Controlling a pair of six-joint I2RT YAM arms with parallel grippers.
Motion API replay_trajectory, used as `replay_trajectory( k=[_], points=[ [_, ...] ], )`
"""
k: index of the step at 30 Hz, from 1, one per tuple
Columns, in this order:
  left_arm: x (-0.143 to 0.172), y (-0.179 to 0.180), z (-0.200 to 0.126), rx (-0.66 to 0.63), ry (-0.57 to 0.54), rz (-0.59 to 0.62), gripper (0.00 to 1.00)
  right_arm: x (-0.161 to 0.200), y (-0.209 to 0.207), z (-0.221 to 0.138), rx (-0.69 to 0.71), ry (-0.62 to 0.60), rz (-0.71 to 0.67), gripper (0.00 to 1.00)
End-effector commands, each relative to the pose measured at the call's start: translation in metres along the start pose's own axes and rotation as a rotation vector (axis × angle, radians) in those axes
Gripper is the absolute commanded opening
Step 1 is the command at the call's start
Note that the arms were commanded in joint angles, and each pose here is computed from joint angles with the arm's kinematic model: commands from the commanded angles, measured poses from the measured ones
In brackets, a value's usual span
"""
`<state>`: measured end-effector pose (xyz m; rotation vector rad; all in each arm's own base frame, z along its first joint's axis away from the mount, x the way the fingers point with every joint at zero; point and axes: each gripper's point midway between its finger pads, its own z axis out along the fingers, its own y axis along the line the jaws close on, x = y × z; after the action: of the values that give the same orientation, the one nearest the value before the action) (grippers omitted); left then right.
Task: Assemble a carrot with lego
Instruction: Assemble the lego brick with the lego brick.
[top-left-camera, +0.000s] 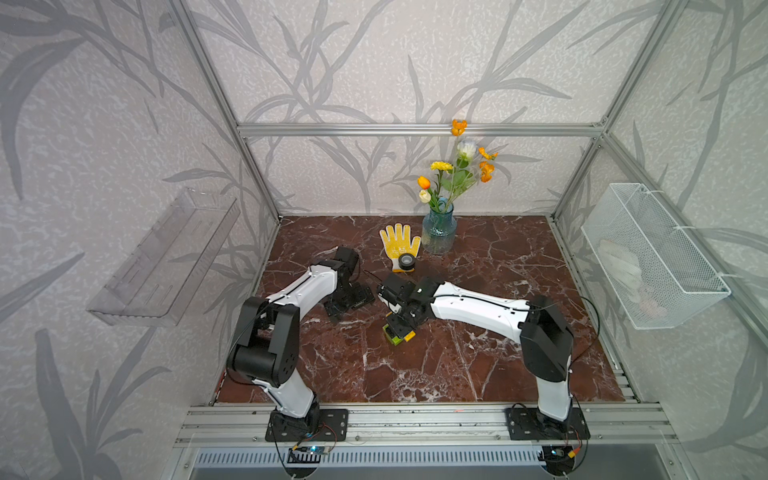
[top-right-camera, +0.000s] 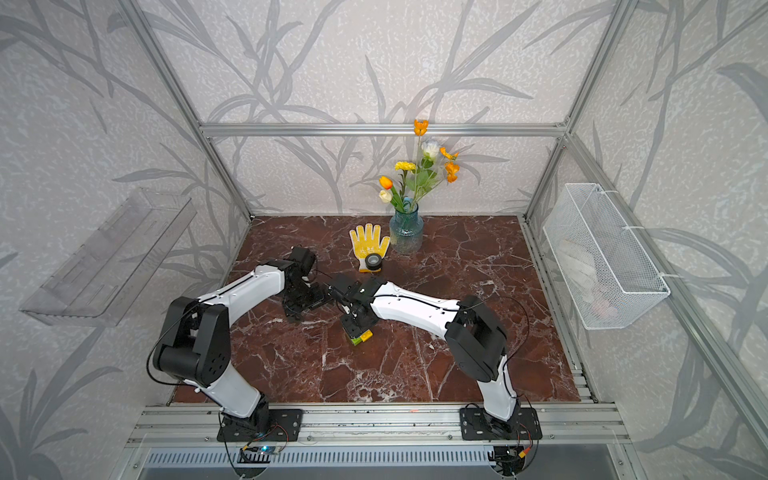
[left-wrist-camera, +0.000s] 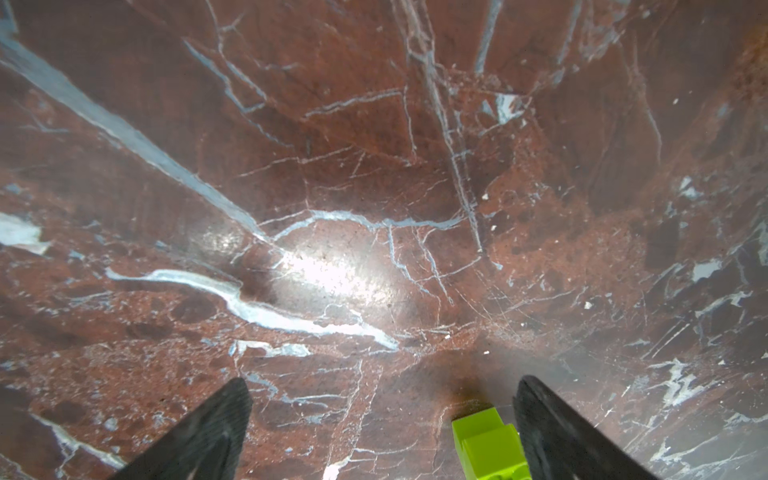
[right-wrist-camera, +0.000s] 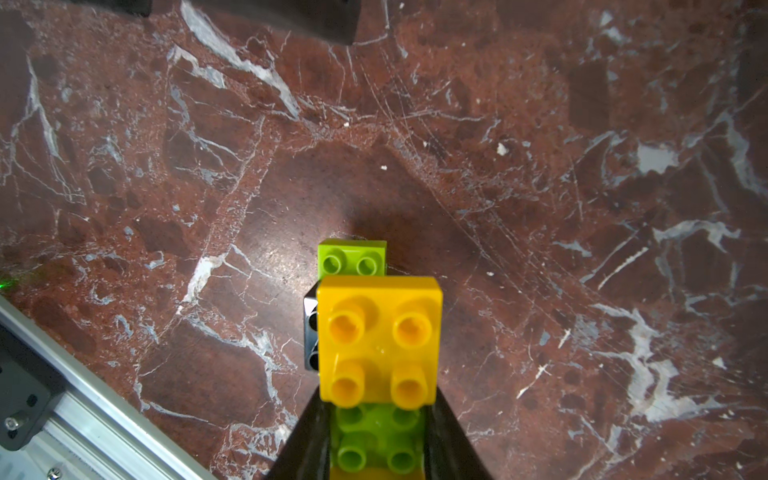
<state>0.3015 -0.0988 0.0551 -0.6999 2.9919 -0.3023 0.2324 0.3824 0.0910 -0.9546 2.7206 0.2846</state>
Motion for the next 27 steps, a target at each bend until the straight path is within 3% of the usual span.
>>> replay_trajectory(
  k=[1, 27],
  points=[
    [0.005, 0.001, -0.005, 0.007, 0.012, 0.023, 1.00, -0.002, 0.009, -0.004, 0.020, 0.003, -0.013, 0.31],
    [0.010, 0.003, 0.001, 0.020, 0.030, 0.021, 1.00, -0.001, 0.013, 0.015, 0.082, 0.066, -0.033, 0.31]
  ],
)
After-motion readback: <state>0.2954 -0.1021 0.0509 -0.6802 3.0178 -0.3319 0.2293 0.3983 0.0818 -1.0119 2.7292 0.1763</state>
